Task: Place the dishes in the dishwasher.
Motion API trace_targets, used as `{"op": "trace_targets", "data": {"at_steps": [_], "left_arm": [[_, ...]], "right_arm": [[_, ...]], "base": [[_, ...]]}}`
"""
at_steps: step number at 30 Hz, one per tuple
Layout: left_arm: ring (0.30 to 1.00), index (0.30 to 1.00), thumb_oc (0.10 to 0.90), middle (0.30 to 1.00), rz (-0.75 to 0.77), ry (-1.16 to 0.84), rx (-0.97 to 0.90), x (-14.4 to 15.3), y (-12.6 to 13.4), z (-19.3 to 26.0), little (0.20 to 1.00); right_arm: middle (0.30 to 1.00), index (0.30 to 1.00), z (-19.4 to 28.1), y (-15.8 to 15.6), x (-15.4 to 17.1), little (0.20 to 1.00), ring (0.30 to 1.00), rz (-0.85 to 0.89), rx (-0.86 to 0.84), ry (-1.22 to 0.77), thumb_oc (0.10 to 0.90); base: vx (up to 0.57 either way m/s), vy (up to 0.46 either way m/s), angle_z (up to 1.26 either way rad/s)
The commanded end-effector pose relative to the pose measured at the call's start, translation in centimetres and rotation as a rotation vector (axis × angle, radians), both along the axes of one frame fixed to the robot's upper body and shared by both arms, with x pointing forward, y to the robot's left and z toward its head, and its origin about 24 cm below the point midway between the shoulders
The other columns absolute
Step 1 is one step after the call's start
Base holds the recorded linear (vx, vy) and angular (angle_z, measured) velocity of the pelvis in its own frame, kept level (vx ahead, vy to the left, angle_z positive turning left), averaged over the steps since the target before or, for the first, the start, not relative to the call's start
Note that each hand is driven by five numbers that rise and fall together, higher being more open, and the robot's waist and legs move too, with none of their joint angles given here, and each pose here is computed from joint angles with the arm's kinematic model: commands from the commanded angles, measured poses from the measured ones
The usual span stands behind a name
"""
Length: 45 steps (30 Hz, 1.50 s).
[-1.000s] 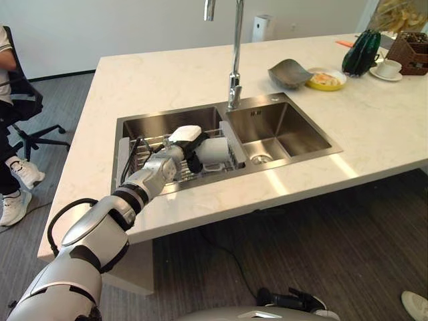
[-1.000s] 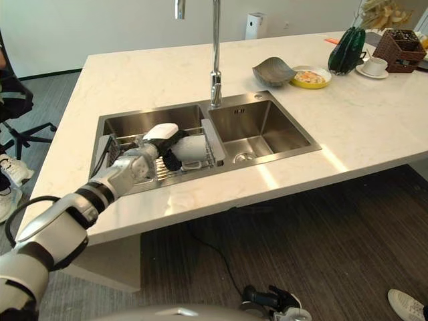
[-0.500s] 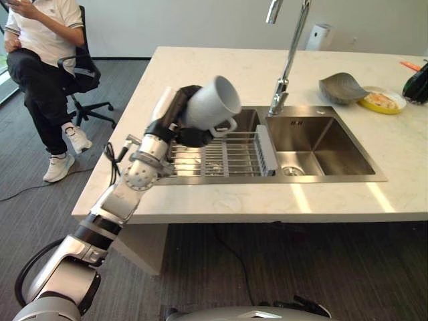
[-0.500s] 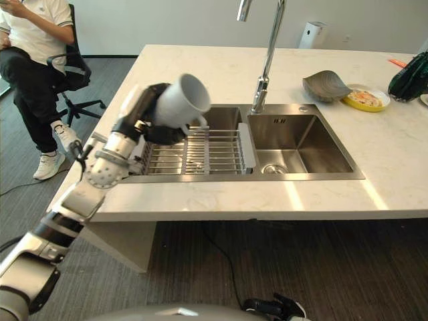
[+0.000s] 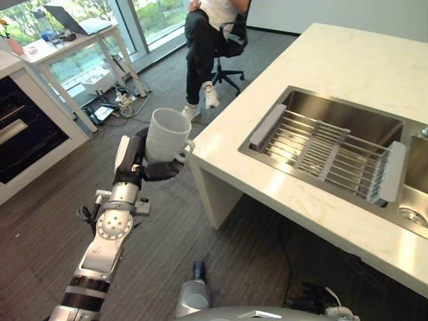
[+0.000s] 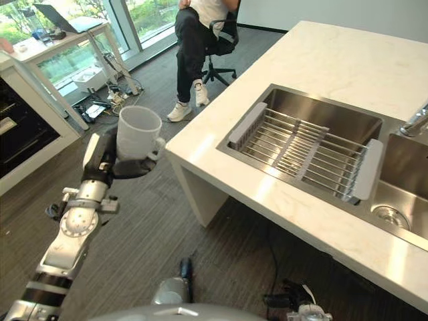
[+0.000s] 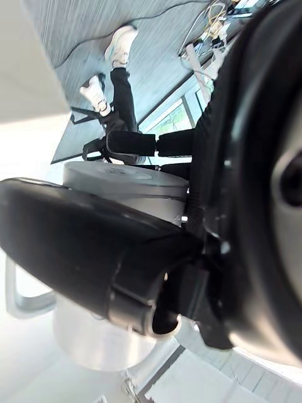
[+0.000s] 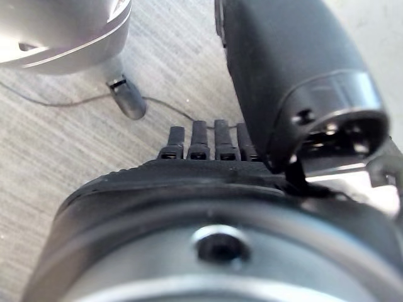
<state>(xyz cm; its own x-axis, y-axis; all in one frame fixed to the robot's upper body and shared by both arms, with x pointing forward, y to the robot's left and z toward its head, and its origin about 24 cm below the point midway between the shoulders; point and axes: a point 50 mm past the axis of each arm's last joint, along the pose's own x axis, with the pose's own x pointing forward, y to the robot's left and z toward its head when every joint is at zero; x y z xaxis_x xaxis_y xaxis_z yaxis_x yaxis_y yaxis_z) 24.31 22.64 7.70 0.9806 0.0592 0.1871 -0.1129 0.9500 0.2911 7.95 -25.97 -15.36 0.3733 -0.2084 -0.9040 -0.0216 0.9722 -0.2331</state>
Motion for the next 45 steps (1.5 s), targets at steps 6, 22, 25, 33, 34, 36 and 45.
{"op": "trace_targets", "data": {"at_steps": [6,22,25,33,34,36,45], "left_arm": [[0.300,0.300,0.400,0.300,-0.010,-0.264,0.006,-0.7,1.6,5.3,0.300],[0.300,0.300,0.400,0.300,-0.148,-0.196,0.166,-1.5,-1.0,4.4,0.300],[0.300,0.300,0.400,0.300,-0.183,-0.208,0.208,-0.8,-1.6,4.6,0.300],[0.300,0.300,0.400,0.300,-0.158,-0.191,0.134,-0.5,-1.5,3.8,0.300],[0.300,0.300,0.400,0.300,-0.140,-0.163,0.129,-1.2,-1.0,3.3,0.300],[0.300,0.300,0.400,0.300,-0.127,-0.137,0.123,-1.6,-0.6,2.8,0.300],[0.300,0.300,0.400,0.300,-0.085,-0.132,0.099,-1.9,-0.2,2.4,0.300]], "right_arm": [[0.900,0.900,-0.2,2.1,1.5,0.900,0.900,-0.025,0.068,-0.044,0.800],[0.900,0.900,-0.1,-0.4,0.9,0.900,0.900,-0.214,-0.024,0.001,0.800],[0.900,0.900,-0.4,0.9,1.2,0.900,0.900,-0.244,0.033,-0.028,0.800],[0.900,0.900,-0.3,2.5,2.7,0.900,0.900,-0.110,0.044,-0.068,0.800],[0.900,0.900,-0.4,2.6,2.6,0.900,0.900,-0.100,0.042,-0.058,0.800],[0.900,0.900,-0.4,2.9,2.7,0.900,0.900,-0.078,0.056,-0.065,0.800],[0.900,0.900,-0.7,3.8,1.9,0.900,0.900,-0.004,0.076,-0.028,0.800]], "base": [[-0.32,0.019,1.14],[-0.10,0.257,1.14],[-0.03,0.153,1.69],[0.07,-0.107,1.95],[0.13,-0.139,0.42],[0.12,-0.108,-0.15],[0.03,-0.045,-0.31]]}}
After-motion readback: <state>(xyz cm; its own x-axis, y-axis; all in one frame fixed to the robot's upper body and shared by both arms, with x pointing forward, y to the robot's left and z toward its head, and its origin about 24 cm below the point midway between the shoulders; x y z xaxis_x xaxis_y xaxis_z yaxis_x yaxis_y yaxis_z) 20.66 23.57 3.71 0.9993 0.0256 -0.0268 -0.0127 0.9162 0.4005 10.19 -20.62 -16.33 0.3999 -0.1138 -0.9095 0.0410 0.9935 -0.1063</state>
